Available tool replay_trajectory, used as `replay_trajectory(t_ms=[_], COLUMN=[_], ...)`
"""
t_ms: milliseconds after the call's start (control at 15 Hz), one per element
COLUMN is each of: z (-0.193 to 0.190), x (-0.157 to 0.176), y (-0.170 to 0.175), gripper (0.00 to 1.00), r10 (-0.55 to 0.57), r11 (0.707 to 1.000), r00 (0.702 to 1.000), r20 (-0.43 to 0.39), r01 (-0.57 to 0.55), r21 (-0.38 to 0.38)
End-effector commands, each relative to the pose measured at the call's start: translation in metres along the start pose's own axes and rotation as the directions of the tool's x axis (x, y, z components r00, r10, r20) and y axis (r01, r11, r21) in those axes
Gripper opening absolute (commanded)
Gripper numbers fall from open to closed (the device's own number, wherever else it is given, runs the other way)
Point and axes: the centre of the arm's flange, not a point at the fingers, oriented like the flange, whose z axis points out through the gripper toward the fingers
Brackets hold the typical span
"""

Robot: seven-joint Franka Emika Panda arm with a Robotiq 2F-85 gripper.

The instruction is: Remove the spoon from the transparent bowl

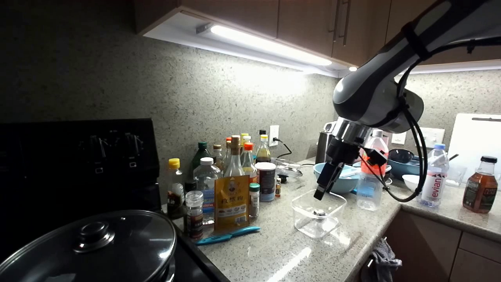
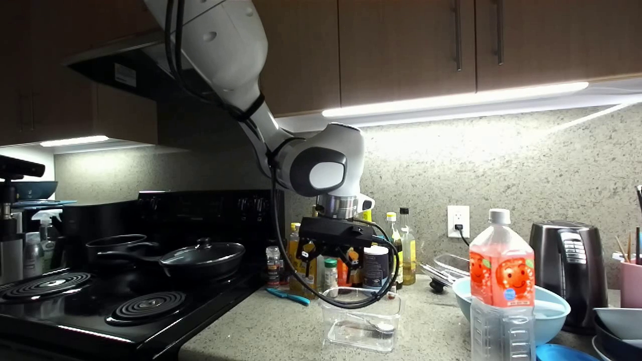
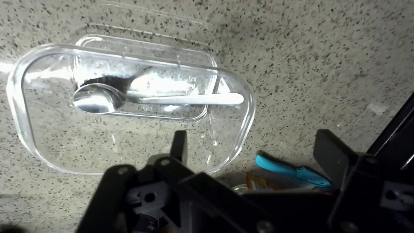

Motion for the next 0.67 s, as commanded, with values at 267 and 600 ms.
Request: replay_trajectory(t_ms=[267, 600], z=[0.034, 0.050], x=[0.022, 0.020], y=[0.040, 0.055], gripper=[1.00, 1.00], r10=[0.017, 0.037], r11=[1.000, 0.999], r00=[0.999, 0.996], r20=[0.048, 0.080], r01=[-0.017, -0.034], r21=[0.004, -0.032])
